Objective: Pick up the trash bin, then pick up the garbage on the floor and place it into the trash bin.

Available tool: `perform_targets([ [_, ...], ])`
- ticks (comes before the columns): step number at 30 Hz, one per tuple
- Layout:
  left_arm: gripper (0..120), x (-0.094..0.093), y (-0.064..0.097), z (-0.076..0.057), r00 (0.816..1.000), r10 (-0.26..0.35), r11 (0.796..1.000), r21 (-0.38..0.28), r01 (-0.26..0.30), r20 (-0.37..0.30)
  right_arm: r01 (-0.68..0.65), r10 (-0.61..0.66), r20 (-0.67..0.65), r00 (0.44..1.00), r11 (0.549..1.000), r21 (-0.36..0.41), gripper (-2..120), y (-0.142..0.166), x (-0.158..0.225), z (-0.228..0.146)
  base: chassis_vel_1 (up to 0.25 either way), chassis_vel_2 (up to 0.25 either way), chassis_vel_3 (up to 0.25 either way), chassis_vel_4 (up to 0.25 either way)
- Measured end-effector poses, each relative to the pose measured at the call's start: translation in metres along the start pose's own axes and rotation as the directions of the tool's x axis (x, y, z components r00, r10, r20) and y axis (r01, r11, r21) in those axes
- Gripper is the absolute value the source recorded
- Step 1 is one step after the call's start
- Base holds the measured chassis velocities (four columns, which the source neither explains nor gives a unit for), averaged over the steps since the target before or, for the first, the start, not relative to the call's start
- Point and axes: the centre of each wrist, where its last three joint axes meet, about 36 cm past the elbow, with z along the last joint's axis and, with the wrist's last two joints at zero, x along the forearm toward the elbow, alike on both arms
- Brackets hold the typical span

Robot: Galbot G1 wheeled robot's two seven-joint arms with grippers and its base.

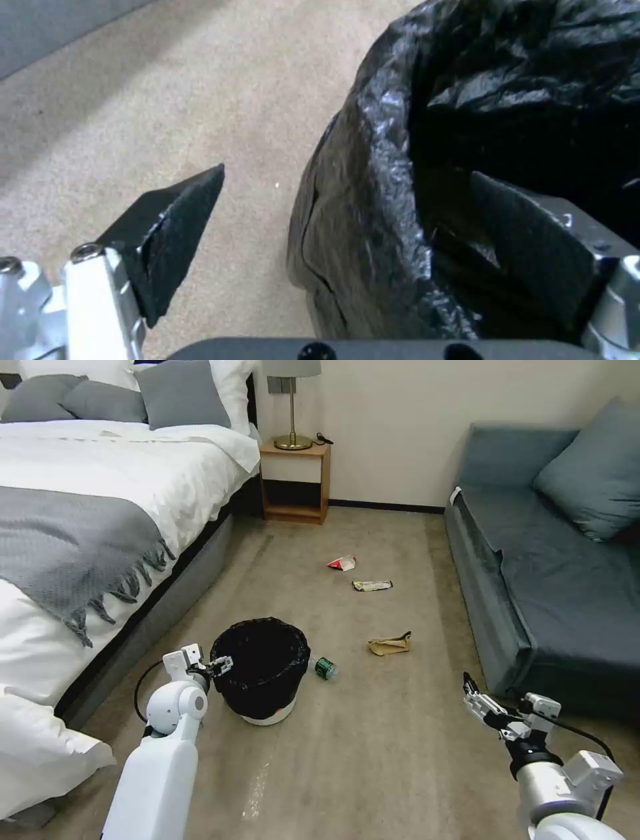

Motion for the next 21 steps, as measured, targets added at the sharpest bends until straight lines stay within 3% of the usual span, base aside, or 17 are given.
perform_targets([
  [2,96,-0.0007,-0.0007,0.0005,1.0,-0.003,1.0,0.002,0.003,-0.002,0.0,0.0,0.001,1.0,1.0,0.0,100,0.0002,0.0003,0.0,0.0,0.0,0.0,0.0],
  [8,70,-0.0029,-0.0044,0.0039,1.0,-0.005,1.0,0.014,0.005,-0.016,-0.001,0.001,0.008,1.0,1.0,-0.006,100,0.003,0.0018,0.0004,0.0,0.0,0.0,0.0],
  [16,47,-0.0032,-0.0084,0.0051,1.0,0.007,1.0,0.03,-0.007,-0.022,0.005,-0.005,0.012,1.0,1.0,-0.014,100,0.0052,0.0018,-0.001,0.0,0.0,0.0,0.0],
  [18,34,-0.0029,-0.0087,0.0057,1.0,0.008,0.999,0.031,-0.008,-0.022,0.006,-0.006,0.015,1.0,1.0,-0.019,100,0.0056,0.0017,-0.0017,0.0,0.0,0.0,0.0],
  [21,27,-0.0028,-0.0077,0.0064,1.0,0.007,0.999,0.032,-0.006,-0.024,0.009,-0.009,0.011,1.0,1.0,-0.021,100,0.0064,0.002,-0.0009,0.0,0.0,0.0,0.0],
])
